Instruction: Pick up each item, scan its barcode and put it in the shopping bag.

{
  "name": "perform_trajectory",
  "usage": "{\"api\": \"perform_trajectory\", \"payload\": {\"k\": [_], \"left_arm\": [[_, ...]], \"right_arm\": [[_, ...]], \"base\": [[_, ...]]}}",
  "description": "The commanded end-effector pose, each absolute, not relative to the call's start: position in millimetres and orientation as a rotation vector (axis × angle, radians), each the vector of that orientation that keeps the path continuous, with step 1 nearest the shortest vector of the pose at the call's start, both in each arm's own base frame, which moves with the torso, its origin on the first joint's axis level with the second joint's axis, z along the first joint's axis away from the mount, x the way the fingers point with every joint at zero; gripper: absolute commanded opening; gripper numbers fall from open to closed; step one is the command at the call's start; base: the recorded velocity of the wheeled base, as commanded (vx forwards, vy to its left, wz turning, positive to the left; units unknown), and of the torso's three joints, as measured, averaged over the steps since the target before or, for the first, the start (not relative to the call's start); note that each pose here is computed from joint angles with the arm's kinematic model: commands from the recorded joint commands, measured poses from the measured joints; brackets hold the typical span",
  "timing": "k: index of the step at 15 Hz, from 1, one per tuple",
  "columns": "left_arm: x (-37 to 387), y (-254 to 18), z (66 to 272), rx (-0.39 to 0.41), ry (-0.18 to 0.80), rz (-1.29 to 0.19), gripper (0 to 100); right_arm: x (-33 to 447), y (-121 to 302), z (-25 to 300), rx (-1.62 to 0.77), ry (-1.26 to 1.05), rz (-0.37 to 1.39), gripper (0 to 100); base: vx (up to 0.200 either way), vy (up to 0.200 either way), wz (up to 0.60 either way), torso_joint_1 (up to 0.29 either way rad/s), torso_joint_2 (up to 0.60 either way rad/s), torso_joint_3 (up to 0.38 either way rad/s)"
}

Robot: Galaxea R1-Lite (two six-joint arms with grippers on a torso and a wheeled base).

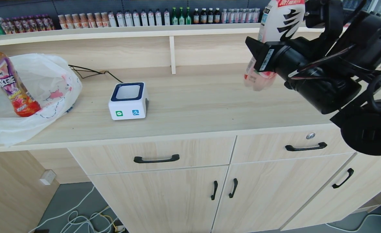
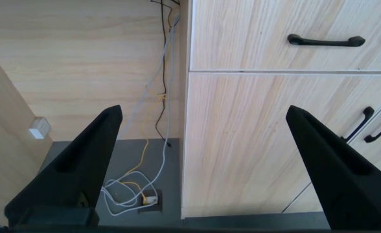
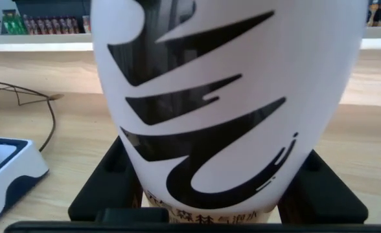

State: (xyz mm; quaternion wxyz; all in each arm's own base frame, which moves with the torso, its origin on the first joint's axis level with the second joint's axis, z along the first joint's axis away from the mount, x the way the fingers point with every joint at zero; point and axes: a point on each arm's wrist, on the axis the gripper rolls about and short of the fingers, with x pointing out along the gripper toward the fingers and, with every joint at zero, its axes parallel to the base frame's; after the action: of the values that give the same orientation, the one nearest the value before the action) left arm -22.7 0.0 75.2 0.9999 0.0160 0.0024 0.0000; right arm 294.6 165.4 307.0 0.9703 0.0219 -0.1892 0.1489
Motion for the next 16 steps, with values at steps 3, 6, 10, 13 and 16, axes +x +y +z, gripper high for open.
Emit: {"api": "perform_trajectory", "payload": {"k": [3,6,10,13,16], "left_arm": [[-22.7,0.0,75.2,0.032,0.005,0.0,100],[-22.7,0.0,75.2,0.032,0.005,0.0,100],[-22.7,0.0,75.2,0.034,0.005,0.0,100],[-22.7,0.0,75.2,0.034,0.005,0.0,100],[-22.7,0.0,75.2,0.034,0.005,0.0,100]], "right_arm": [[246.6,156.2,306.6,0.054,-0.368,0.359,0],[219.8,155.4,287.5,0.049,-0.327,0.414,0],[204.1,155.1,263.5,0.083,-0.304,0.454,0],[196.3,153.8,256.2,0.093,-0.313,0.469,0],[181.8,158.9,251.1,0.13,-0.309,0.533,0]], "base": [[0.0,0.0,0.0,0.0,0.0,0.0],[0.0,0.0,0.0,0.0,0.0,0.0],[0.0,0.0,0.0,0.0,0.0,0.0],[0.0,0.0,0.0,0.0,0.0,0.0],[0.0,0.0,0.0,0.0,0.0,0.0]]}}
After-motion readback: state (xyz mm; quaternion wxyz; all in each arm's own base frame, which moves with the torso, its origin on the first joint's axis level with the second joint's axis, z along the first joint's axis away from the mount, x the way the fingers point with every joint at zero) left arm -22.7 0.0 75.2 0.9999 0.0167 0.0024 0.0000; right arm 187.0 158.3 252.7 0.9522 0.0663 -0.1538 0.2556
